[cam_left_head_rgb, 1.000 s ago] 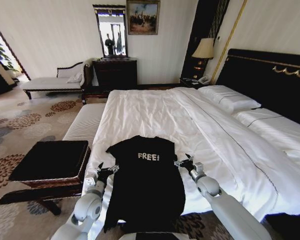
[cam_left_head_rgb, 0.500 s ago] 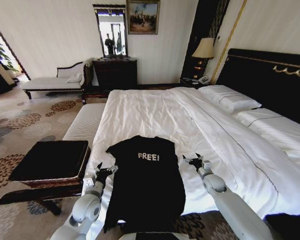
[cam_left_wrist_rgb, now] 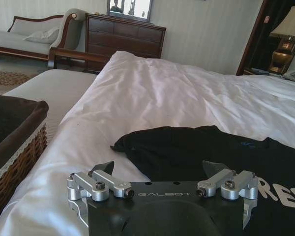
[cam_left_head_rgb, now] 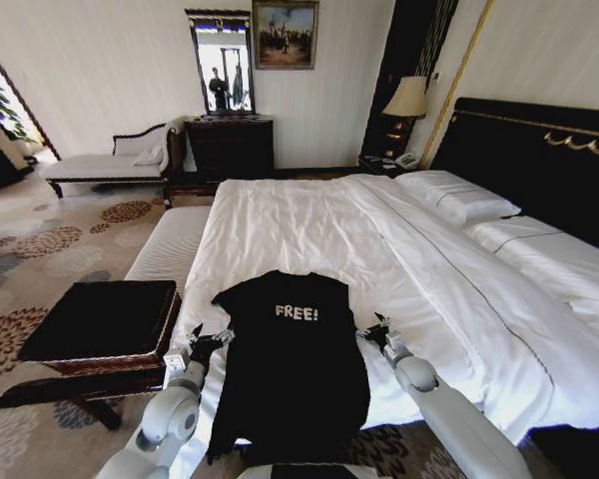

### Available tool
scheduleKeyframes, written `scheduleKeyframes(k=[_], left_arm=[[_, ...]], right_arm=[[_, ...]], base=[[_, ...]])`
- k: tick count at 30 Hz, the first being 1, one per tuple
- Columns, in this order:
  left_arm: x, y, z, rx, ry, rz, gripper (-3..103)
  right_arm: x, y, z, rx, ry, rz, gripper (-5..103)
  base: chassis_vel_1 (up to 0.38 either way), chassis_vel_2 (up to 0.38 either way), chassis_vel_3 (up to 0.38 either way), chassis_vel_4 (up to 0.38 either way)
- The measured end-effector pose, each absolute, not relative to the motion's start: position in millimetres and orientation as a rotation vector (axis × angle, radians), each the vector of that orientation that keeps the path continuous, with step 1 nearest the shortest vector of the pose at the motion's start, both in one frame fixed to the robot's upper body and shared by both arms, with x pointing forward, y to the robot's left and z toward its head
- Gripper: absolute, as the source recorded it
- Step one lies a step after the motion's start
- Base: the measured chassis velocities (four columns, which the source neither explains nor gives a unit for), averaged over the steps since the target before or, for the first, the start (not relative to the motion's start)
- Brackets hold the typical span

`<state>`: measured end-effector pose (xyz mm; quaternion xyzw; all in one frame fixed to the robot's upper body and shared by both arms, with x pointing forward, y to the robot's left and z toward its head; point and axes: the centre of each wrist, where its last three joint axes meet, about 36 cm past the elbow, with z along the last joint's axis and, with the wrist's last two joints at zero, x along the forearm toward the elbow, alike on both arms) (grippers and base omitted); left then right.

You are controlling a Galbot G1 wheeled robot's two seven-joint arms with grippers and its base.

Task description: Fold the clothes on the bed and place them into the basket.

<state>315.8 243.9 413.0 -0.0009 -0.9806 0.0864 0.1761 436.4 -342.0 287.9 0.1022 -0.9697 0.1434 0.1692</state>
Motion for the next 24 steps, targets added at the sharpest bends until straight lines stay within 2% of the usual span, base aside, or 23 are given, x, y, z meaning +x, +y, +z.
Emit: scheduleKeyframes(k=[8, 24], left_arm=[[319, 243, 413, -0.003, -2.778, 0.250, 100], [316, 241, 412, -0.002, -2.776, 0.254, 100]], right_arm=[[438, -326, 309, 0.297, -2.833, 0.321, 100], [420, -309, 339, 0.399, -2.876, 0.375, 100]], base=[[0.000, 0.000, 0.000, 0.000], [0.000, 0.000, 0.000, 0.000]])
